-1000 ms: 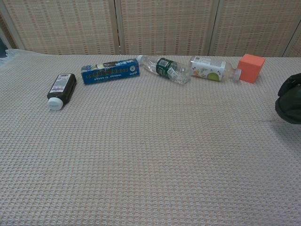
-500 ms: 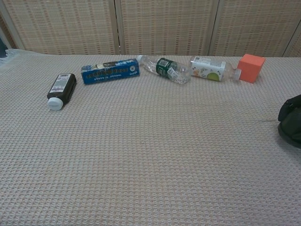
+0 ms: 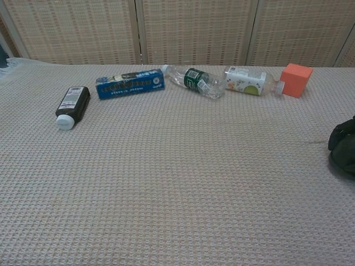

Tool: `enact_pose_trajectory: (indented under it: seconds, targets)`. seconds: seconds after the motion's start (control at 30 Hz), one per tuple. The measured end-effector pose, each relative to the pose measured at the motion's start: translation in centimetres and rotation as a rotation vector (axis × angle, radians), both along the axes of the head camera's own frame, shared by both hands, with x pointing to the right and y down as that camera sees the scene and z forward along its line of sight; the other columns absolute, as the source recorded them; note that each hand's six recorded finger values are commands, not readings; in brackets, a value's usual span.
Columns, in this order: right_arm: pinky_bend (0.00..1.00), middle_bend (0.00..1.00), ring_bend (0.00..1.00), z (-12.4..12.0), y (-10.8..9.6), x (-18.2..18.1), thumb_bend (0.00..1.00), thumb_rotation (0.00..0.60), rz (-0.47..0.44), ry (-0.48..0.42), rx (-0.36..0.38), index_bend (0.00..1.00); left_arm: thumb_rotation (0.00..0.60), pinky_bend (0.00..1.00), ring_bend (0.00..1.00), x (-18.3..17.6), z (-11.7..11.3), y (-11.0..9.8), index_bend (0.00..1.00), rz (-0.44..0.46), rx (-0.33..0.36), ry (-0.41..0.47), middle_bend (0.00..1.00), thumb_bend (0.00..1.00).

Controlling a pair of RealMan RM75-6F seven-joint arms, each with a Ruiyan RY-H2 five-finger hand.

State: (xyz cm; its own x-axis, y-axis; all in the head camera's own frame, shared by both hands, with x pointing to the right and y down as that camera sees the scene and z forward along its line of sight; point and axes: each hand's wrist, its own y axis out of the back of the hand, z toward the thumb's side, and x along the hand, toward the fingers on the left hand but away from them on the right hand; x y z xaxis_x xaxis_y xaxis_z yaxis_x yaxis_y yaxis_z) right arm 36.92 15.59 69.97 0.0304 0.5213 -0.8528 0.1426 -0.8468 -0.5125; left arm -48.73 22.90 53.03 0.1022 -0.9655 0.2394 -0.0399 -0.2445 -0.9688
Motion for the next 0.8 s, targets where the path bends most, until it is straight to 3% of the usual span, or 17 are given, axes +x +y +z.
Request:
enact_pose_trajectory:
  seconds: [0.57, 0.8]
  targets:
    - [0.43, 0.25, 0.19, 0.39, 0.5, 0.36, 0.28, 0.6, -0.036, 0.012, -0.093, 0.23, 0.6, 0.68, 0.37, -0.07, 0.0, -0.02, 0.61, -0.003, -0.001, 0.001, 0.46, 0.62]
    - [0.19, 0.02, 0.0, 0.26, 0.5, 0.47, 0.23, 0.6, -0.05, 0.011, -0.111, 0.01, 0.6, 0.68, 0.37, -0.09, 0.01, -0.02, 0.61, -0.004, -0.002, 0.001, 0.46, 0.62]
